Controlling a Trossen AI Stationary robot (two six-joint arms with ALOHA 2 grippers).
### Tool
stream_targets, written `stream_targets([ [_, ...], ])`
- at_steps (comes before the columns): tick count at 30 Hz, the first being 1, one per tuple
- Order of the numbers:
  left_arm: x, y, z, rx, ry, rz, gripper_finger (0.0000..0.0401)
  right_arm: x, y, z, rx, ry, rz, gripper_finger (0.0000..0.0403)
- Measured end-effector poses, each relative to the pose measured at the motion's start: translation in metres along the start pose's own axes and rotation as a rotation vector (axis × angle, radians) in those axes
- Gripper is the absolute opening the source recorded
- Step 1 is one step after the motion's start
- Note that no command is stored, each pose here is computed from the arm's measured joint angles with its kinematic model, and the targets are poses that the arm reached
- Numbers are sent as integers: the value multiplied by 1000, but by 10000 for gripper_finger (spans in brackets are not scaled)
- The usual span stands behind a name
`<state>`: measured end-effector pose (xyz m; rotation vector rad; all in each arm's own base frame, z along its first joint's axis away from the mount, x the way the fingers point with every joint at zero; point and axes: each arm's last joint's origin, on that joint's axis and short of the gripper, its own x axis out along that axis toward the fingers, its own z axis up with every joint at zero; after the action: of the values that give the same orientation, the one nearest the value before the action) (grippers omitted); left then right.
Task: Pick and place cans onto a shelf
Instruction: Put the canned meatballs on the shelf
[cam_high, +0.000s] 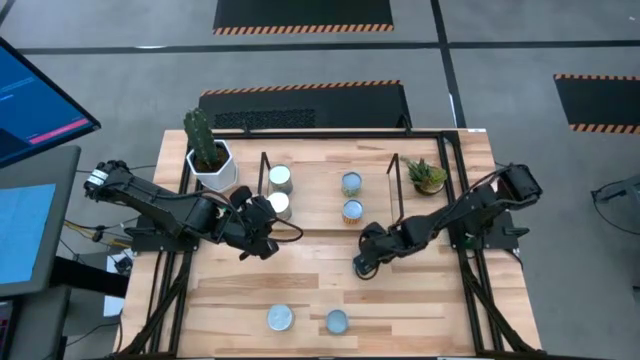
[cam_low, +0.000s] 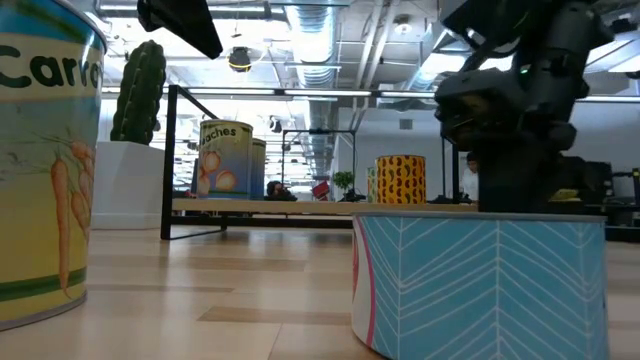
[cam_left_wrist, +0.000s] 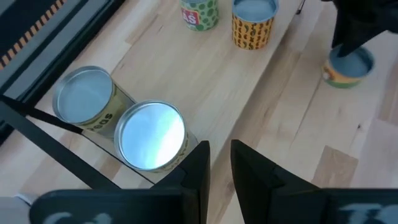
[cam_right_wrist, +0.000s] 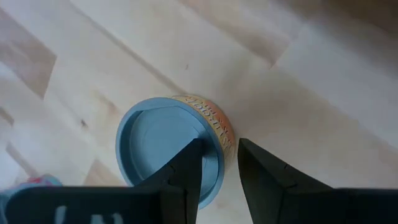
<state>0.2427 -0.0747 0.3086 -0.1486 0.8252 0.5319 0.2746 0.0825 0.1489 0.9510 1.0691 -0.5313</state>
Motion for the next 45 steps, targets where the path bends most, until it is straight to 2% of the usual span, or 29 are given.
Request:
stream_targets([
  [9, 0, 0, 0, 9, 0, -1, 52, 0, -2, 7, 22, -10, -3, 127],
  [24, 9, 11, 8, 256, 15, 35, 52, 0, -2, 7, 54, -10, 0, 127],
  [31, 11, 15, 10, 298, 22, 46, 52, 0, -2, 7, 56, -31, -3, 127],
  [36, 10, 13, 6, 394, 86, -50, 52, 0, -1, 7, 65, -33, -3, 127],
  [41, 8, 7, 2, 344, 154, -178, 52, 0, 0, 4, 89, -32, 6, 127],
  [45, 6, 4, 0, 363, 152, -178, 52, 0, 1, 2, 46, -31, 7, 127],
])
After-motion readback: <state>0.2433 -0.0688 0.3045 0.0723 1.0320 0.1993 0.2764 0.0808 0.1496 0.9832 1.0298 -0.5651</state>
